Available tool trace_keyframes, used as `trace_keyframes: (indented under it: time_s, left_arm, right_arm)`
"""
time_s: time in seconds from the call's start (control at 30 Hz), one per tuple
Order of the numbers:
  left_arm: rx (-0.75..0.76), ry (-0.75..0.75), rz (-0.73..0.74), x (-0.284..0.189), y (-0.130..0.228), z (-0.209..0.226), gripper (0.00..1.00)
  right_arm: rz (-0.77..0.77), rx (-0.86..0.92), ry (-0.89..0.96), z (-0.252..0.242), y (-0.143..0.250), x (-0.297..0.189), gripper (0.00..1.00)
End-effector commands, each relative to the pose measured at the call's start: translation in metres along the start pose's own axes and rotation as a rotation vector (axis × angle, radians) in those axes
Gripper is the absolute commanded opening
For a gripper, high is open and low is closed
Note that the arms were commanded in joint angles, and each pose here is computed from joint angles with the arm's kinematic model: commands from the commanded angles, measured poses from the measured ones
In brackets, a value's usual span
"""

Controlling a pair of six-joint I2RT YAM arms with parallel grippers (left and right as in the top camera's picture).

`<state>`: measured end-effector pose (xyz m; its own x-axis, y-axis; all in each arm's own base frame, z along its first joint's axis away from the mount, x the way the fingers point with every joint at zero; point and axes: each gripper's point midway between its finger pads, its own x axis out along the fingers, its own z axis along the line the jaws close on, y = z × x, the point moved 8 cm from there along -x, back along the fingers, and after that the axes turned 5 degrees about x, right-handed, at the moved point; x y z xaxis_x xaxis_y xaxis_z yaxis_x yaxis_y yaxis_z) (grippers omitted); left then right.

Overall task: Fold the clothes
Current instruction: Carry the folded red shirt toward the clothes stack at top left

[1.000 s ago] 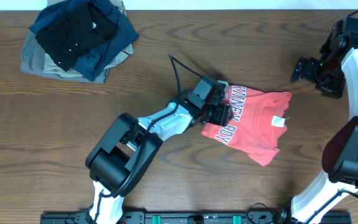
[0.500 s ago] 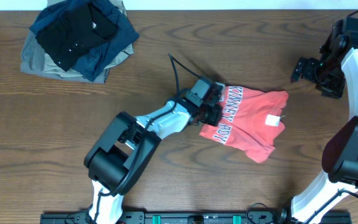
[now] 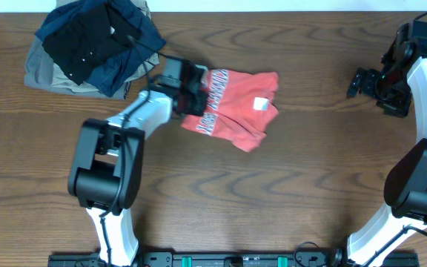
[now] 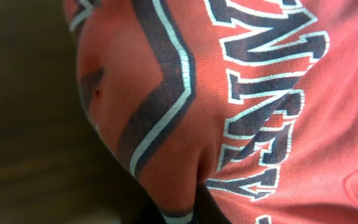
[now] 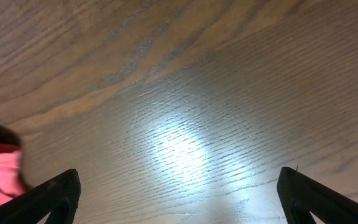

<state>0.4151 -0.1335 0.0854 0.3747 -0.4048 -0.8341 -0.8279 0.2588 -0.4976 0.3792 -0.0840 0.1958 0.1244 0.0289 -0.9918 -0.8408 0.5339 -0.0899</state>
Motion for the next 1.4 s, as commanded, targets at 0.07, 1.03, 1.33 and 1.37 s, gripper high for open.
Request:
trace_keyframes:
  time_s: [0.07,1.03,1.33,1.37]
  left_arm:
    - [0.050,-0.128,-0.092,-0.022,-0.032,0.048,0.06]
    - [-0.016,-0.850,-0.596,-0.163,-0.154,0.145,0.06]
    - [-0.059,-0.937,-0.596,-0.172,-0.150,0.157,0.06]
    - [-0.070,-0.941,-0.594,-0.173,-0.149,0.160,0.06]
  right_arm:
    - [-0.001,0.005,-0.005,0.004,0.002,-0.001,0.99]
    - [-0.001,0.005,-0.005,0.004,0.002,-0.001,0.99]
    - [-0.001,0.005,-0.005,0.004,0.002,-0.001,0.99]
    - [-0.001,0.005,-0.005,0.004,0.002,-0.001,0.99]
